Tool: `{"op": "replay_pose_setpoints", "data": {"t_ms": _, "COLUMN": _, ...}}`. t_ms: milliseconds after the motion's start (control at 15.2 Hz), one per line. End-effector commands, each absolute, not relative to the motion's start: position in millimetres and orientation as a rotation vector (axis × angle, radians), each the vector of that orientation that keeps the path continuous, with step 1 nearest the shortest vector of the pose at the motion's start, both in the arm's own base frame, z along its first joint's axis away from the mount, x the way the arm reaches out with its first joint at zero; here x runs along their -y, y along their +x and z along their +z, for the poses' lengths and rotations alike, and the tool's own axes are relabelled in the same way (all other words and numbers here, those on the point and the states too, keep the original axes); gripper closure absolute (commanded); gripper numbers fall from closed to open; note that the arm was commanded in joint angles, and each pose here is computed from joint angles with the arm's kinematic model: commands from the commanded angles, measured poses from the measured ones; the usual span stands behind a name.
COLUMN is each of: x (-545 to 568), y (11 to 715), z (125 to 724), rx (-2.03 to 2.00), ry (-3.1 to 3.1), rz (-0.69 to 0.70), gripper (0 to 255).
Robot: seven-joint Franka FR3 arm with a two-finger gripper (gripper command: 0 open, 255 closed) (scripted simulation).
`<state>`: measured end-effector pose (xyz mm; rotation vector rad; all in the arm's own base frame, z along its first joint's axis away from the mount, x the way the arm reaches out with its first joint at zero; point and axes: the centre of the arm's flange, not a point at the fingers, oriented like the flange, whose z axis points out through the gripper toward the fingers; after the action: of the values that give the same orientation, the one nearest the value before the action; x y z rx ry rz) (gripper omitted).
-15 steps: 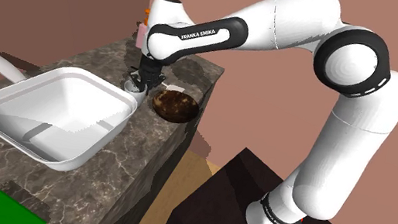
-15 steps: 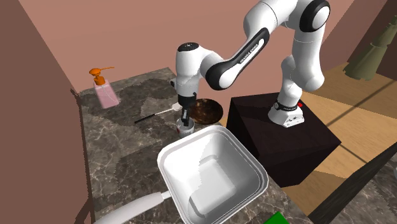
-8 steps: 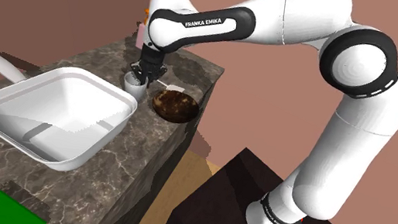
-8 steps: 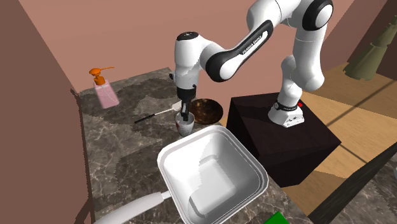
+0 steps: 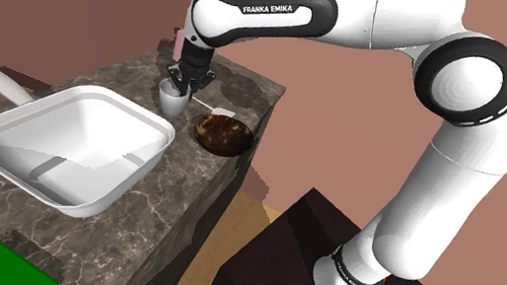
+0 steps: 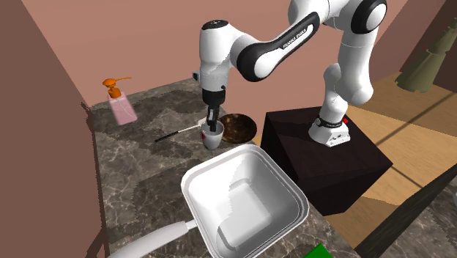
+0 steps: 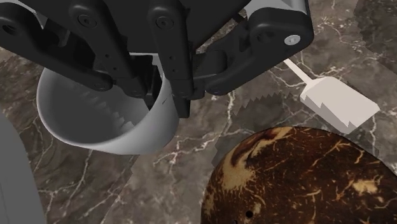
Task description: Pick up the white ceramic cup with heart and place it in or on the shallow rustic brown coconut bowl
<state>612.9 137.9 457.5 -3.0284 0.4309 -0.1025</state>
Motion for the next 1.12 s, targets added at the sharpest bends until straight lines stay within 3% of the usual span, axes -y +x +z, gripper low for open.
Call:
{"op": "replay_pose_setpoints", "data": {"t_ms": 0, "x": -138.7, "y": 611.6, "z": 468.3, "rx": -0.431, "ry": -3.028, "rz": -0.102, "gripper": 255}}
{"op": "replay_pose_setpoints", "data": {"t_ms": 396, "x": -138.7, "y": 611.5, "z": 498.5, "rx": -0.431, "ry": -3.028, "rz": -0.102, "gripper": 255}}
{"op": "replay_pose_setpoints", "data": {"t_ms": 1056, "x": -42.3, "y": 523.0, "z": 515.5, "rx": -0.431, "ry": -3.028, "rz": -0.102, "gripper": 255}}
